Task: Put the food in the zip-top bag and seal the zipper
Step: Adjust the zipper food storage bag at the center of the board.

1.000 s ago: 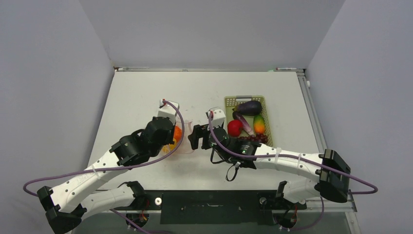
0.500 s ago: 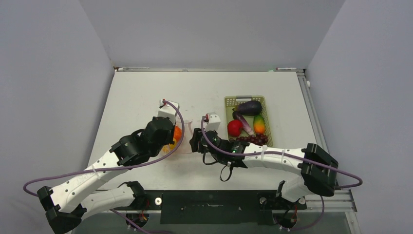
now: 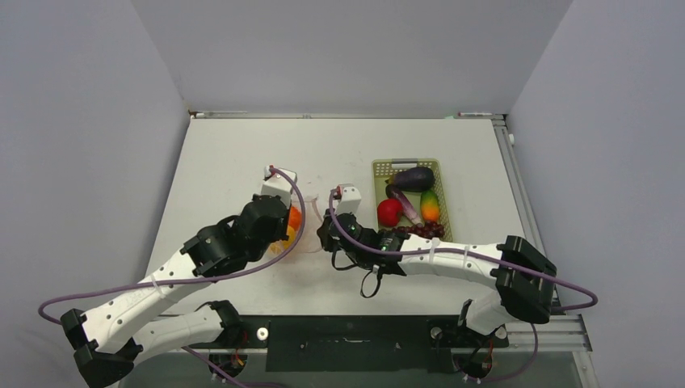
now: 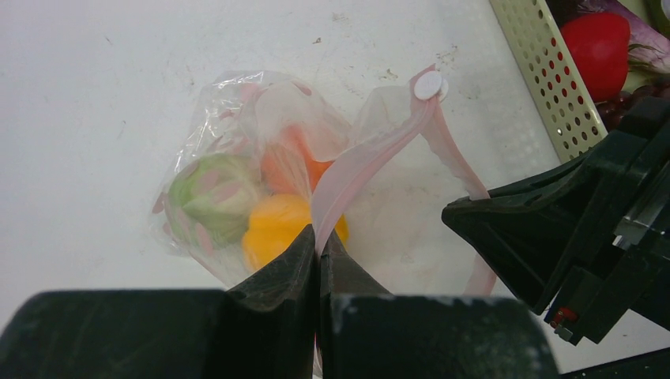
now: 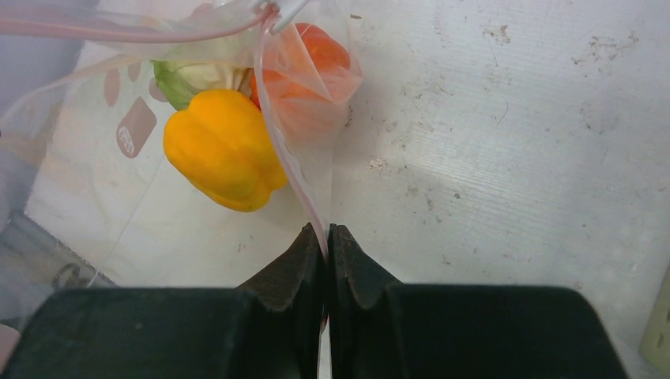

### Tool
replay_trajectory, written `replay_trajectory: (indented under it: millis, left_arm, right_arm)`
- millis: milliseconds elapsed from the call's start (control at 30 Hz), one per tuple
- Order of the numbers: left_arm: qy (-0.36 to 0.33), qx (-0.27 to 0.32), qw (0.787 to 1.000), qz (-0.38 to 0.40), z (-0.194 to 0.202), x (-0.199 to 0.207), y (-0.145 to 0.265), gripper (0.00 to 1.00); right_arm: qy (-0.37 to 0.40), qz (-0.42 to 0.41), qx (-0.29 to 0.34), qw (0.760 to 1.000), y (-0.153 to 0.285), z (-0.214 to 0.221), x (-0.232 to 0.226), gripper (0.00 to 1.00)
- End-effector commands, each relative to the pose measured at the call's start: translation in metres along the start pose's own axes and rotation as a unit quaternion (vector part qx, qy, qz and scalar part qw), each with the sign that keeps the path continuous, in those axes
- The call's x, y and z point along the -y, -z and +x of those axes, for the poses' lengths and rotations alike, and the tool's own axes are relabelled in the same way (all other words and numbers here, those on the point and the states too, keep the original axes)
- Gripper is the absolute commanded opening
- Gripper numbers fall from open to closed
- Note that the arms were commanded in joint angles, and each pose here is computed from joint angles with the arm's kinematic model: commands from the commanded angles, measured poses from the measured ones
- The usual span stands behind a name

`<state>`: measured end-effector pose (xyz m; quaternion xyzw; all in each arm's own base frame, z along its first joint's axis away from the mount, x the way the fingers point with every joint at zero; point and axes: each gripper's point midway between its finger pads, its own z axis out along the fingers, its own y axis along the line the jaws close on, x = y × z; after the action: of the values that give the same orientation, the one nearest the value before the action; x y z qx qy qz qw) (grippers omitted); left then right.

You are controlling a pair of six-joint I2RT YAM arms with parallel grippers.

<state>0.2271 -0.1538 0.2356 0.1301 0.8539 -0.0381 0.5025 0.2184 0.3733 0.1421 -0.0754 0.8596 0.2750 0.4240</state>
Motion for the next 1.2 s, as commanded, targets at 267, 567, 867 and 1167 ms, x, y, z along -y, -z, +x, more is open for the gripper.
replay_trajectory:
  millis: [267,567,867,1167]
  left_arm:
    - [0.026,0.008,0.998,0.050,-0.014,0.010,0.025,0.00]
    - [0.041,0.006,0.994,0.104,-0.025,0.020,0.048,0.00]
    - [0.059,0.028,0.984,0.168,-0.053,0.030,0.077,0.01]
    - [0.080,0.051,0.974,0.208,-0.072,0.038,0.096,0.02]
  right_arm:
    - [0.040,-0.045,0.070,0.996,0.040,-0.081,-0.041,0.05]
    - [0.080,-0.053,0.087,0.992,0.063,-0.116,-0.053,0.05]
    - [0.115,-0.057,0.098,0.987,0.087,-0.146,-0.063,0.05]
    - [0.130,-0.048,0.098,0.985,0.095,-0.151,-0.058,0.05]
